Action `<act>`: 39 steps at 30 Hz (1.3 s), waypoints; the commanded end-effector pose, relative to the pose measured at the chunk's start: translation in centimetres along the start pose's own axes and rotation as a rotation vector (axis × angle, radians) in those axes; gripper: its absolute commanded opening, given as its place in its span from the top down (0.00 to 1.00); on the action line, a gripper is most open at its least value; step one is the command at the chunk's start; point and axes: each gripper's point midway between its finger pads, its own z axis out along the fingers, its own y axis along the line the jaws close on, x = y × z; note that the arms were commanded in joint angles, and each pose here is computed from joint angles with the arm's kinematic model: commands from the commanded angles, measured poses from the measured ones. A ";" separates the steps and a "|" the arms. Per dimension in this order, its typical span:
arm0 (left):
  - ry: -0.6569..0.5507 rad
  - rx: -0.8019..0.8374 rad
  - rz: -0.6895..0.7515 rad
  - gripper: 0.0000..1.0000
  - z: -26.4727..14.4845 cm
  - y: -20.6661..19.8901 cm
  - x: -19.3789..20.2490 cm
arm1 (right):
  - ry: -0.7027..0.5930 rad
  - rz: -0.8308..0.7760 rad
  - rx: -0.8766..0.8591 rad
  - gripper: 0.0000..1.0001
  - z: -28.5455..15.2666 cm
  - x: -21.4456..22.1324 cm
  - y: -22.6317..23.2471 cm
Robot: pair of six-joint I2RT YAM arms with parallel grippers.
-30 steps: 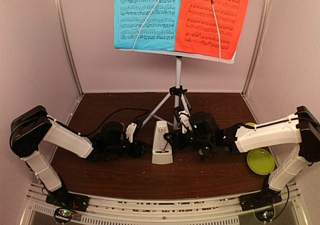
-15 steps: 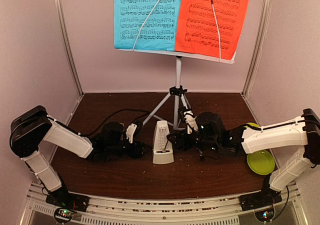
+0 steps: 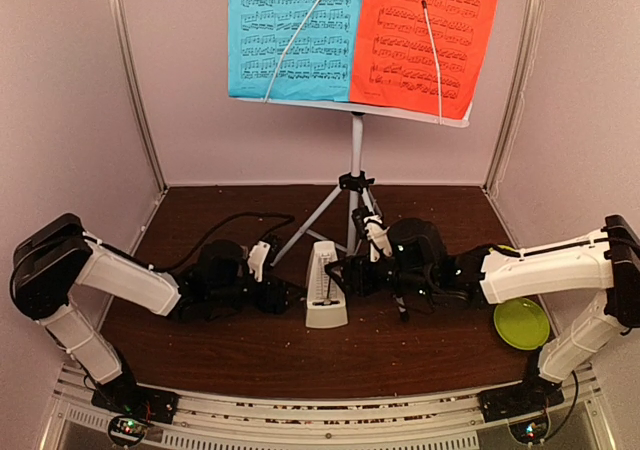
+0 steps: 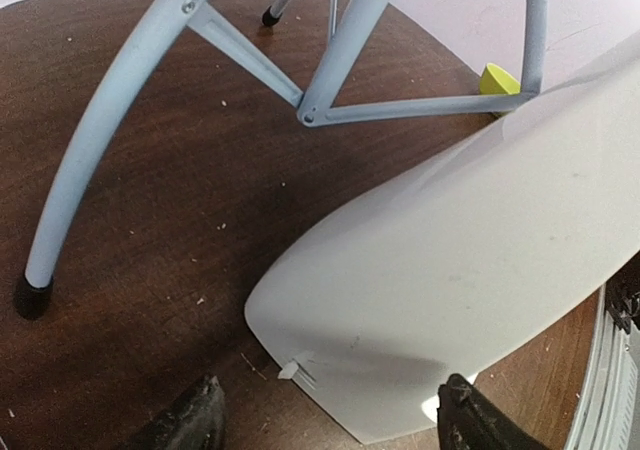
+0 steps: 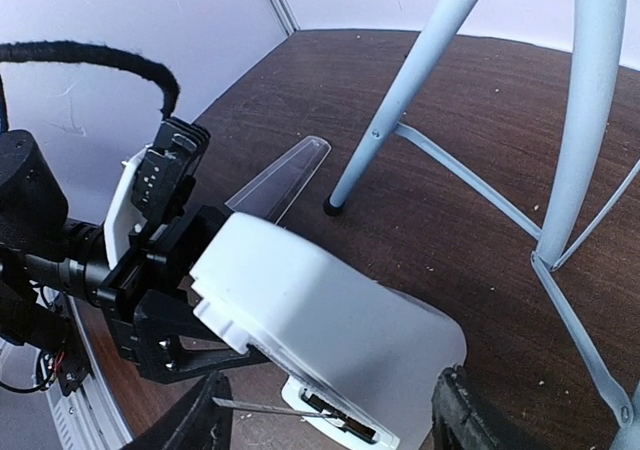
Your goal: Set up the instrument practice props
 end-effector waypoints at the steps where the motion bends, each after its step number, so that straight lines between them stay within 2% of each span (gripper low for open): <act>1: -0.057 -0.025 0.022 0.24 -1.2 -0.1 -1.4 | -0.006 -0.017 0.070 0.33 0.0 -0.5 -1.0; 15: -0.091 -0.096 0.078 0.22 -3.9 -0.2 -4.0 | 0.007 -0.129 0.355 0.47 -3.9 0.7 -7.0; 22: -0.124 -0.146 0.107 0.21 -5.8 -0.1 -5.7 | 0.083 -0.169 0.420 0.51 -3.9 2.8 -8.8; 27: -0.127 -0.197 0.125 0.15 -6.7 0.4 -6.2 | 0.067 -0.147 0.419 0.51 -5.0 2.6 -9.4; 33: -0.161 -0.302 0.128 0.03 -8.7 2.0 -7.3 | 0.047 -0.117 0.424 0.46 -7.0 1.2 -10.4; 36: -0.189 -0.359 0.101 0.02 -10.4 3.4 -8.2 | 0.015 -0.100 0.425 0.41 -8.9 -0.1 -11.5; 39: -0.216 -0.399 0.061 0.02 -11.9 4.7 -9.0 | -0.042 -0.093 0.413 0.31 -11.1 -2.1 -11.8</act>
